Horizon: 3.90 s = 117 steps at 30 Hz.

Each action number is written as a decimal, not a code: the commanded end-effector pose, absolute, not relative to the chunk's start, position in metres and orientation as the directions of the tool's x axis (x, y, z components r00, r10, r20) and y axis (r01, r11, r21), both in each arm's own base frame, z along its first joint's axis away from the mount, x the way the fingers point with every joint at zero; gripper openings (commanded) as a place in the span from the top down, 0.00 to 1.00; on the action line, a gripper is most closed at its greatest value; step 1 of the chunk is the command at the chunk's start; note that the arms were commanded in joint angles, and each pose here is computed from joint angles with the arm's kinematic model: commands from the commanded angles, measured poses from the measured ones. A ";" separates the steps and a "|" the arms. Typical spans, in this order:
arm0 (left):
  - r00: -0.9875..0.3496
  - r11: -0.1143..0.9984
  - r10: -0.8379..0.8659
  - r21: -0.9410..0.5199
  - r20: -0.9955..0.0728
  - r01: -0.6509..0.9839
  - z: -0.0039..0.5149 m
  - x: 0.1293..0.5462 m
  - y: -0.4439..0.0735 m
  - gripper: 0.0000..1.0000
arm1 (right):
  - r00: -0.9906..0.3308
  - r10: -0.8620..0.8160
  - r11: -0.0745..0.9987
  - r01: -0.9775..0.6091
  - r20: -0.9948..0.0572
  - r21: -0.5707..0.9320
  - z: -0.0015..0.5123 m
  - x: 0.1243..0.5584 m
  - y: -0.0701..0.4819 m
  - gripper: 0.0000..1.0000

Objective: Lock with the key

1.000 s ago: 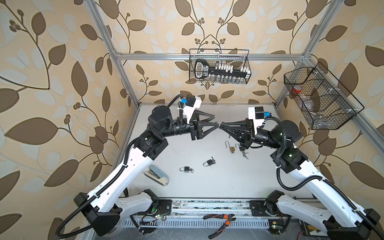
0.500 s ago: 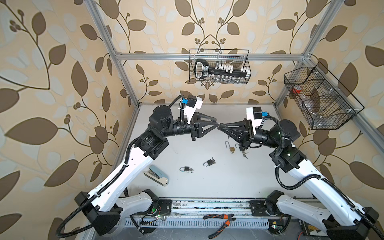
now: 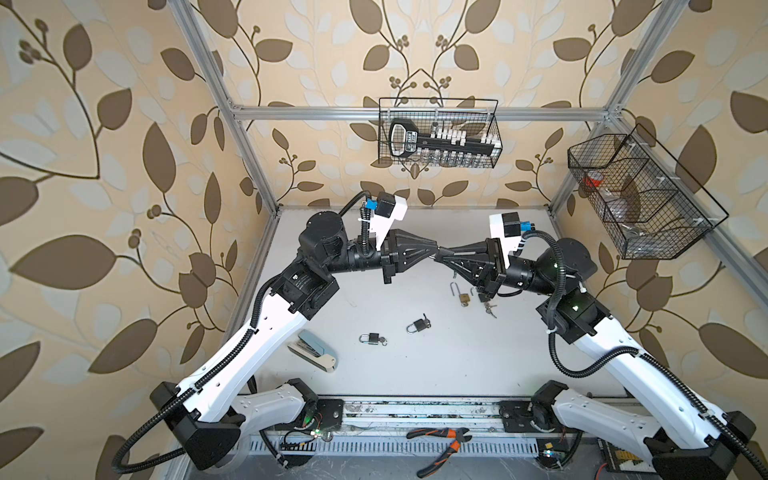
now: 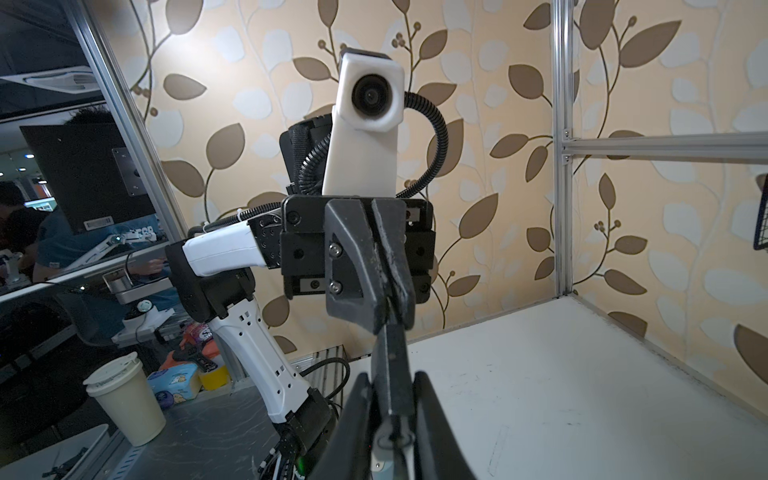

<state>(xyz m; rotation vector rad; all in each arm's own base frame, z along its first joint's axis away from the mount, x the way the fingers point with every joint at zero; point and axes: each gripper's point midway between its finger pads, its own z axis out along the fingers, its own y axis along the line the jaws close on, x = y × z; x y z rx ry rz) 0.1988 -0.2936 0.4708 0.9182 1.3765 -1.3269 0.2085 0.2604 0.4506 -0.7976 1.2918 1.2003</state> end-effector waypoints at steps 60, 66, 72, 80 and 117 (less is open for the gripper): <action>-0.308 0.017 -0.215 -0.318 -0.927 0.948 0.502 0.204 -0.273 1.00 | -0.318 0.329 0.081 -0.929 -0.889 0.362 0.480 0.213 0.255 0.74; -0.309 0.022 -0.213 -0.321 -0.927 0.947 0.500 0.206 -0.273 1.00 | -0.313 0.334 0.084 -0.930 -0.889 0.358 0.480 0.212 0.255 0.90; -0.305 0.029 -0.220 -0.319 -0.927 0.947 0.501 0.207 -0.273 1.00 | -0.303 0.332 0.082 -0.934 -0.893 0.347 0.478 0.207 0.253 0.97; -0.296 0.060 -0.256 -0.321 -0.920 0.945 0.506 0.212 -0.258 1.00 | -0.279 0.324 0.113 -0.937 -0.904 0.330 0.471 0.200 0.247 1.00; -0.713 0.714 0.521 -0.218 -0.469 0.666 0.173 0.330 -0.208 1.00 | -0.315 0.014 0.540 -0.796 -0.949 0.272 0.317 0.247 0.222 1.00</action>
